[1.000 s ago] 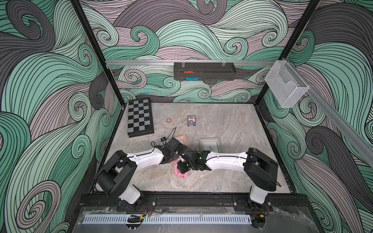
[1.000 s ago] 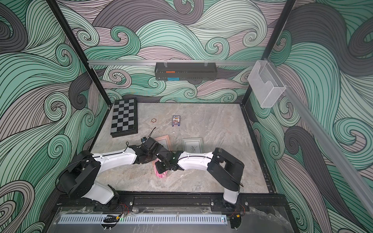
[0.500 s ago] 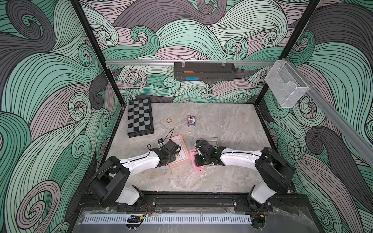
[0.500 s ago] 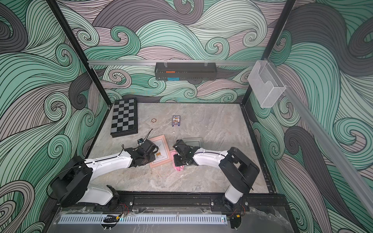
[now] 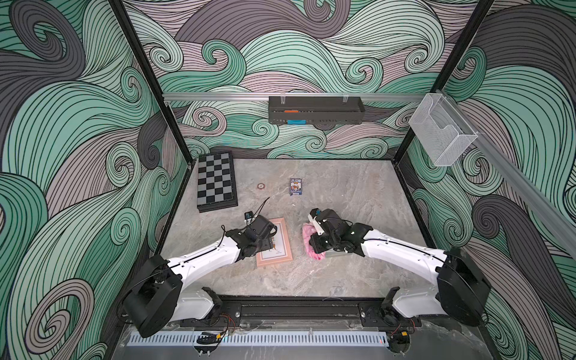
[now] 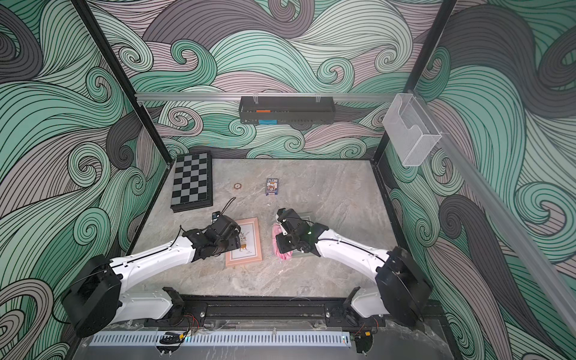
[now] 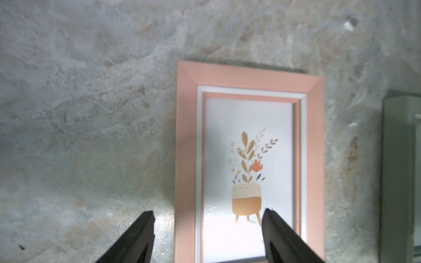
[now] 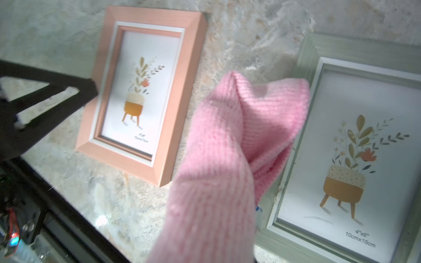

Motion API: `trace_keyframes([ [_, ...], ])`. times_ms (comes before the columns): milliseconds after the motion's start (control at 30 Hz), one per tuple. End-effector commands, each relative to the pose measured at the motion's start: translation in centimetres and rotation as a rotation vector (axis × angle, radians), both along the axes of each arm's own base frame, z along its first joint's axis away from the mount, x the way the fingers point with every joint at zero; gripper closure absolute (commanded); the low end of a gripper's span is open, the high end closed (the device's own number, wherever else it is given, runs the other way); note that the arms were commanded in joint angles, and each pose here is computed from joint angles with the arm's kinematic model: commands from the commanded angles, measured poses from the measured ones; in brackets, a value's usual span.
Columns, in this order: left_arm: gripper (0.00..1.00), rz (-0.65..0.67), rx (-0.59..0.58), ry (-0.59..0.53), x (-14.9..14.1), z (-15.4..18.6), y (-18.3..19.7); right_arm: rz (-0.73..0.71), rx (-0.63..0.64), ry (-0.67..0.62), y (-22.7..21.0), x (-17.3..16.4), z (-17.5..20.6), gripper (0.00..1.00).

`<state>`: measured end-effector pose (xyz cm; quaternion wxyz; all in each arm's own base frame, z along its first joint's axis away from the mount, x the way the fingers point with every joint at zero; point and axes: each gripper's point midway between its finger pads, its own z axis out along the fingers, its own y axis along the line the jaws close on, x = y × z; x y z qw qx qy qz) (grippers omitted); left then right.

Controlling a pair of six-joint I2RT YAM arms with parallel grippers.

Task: Wipe the picture frame with a cloth
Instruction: Wipe the dirt from the picture frame, then adjust the cleaning item.

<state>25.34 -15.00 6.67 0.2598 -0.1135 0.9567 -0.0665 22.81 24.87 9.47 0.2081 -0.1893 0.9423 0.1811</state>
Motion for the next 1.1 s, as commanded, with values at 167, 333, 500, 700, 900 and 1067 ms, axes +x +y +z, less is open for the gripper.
trace_keyframes([
  [167, 0.17, -0.102, -0.286, -0.114, 1.1, 6.2, -4.4, 0.262, 0.214, 0.084, 3.7, -3.9, 2.2, 0.9],
  [333, 0.13, -0.288, -0.718, -0.16, -0.5, 10.6, -9.3, 0.368, 0.364, 0.113, 5.9, -5.2, 4.0, 0.9],
  [500, 0.13, -0.395, -0.939, -0.15, -2.8, 12.8, -10.7, 0.444, 0.514, 0.125, 7.3, -5.8, 6.3, 0.9],
  [700, 0.13, -0.465, -1.085, -0.207, -4.4, 16.1, -10.9, 0.455, 0.587, 0.155, 8.4, -5.0, 7.6, 0.9],
  [900, 0.14, -0.479, -1.142, -0.242, -5.4, 17.7, -10.3, 0.461, 0.623, 0.164, 9.6, -3.9, 8.4, 0.9],
  [1067, 0.26, -0.48, -1.122, -0.22, -5.7, 16.3, -10.2, 0.471, 0.666, 0.162, 10.5, -3.3, 9.5, 0.9],
])
